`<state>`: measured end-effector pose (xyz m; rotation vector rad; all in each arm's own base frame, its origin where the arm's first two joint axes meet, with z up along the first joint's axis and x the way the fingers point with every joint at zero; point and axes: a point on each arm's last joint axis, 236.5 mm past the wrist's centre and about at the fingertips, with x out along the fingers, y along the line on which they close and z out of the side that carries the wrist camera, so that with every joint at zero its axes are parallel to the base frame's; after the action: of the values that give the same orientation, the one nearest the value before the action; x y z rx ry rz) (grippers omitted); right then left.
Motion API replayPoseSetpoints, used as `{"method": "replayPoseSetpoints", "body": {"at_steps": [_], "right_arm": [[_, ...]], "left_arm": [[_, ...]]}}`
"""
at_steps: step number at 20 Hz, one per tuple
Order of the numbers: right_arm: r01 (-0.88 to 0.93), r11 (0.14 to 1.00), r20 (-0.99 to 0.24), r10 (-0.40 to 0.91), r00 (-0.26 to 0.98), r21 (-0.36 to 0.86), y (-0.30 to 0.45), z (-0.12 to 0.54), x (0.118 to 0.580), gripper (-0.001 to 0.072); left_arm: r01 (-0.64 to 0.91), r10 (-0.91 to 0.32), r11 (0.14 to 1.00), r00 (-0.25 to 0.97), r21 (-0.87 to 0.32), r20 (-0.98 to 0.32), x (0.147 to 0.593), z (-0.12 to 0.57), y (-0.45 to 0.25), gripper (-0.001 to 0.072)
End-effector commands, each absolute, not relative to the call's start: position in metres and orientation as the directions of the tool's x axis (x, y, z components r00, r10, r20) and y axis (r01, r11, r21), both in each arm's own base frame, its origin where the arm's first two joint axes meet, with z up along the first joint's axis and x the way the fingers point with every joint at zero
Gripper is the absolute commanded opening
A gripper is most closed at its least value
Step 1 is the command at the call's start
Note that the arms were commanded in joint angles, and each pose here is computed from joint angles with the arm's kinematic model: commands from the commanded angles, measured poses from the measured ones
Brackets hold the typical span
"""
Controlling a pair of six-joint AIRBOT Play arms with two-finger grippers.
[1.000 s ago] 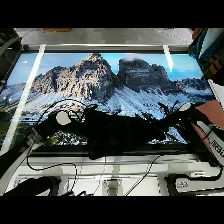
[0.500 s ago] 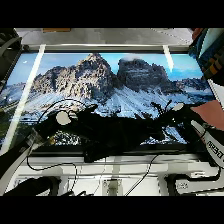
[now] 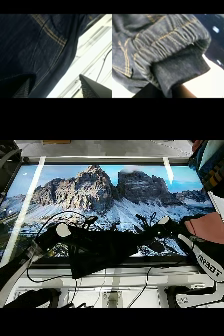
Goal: Fold the clothes and pants, and hang the long-sleeved shirts on hangers.
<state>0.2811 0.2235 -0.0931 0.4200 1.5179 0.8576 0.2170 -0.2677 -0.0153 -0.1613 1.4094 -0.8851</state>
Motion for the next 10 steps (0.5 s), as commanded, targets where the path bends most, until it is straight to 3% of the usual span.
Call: {"method": "replayPoseSetpoints", "body": {"at_steps": [1,5,10], "right_arm": [[-0.223,0.629,-0.651,0.758,-0.035,0.744,0.250,-0.082,0.307,0.0035],[-0.224,0.620,-0.618,0.781,0.090,0.752,0.231,-0.041,0.357,0.0034],[-0.191,0.704,-0.633,0.703,0.324,0.685,0.148,0.025,0.419,0.0034]], "left_arm": [[0.439,-0.622,0.687,-0.056,-0.579,-0.781,0.226,-0.014,-0.268,0.0694],[0.457,-0.657,0.685,0.053,-0.567,-0.752,0.263,0.024,-0.264,0.0695],[0.522,-0.692,0.675,0.201,-0.522,-0.694,0.288,0.084,-0.248,0.0703]]}}
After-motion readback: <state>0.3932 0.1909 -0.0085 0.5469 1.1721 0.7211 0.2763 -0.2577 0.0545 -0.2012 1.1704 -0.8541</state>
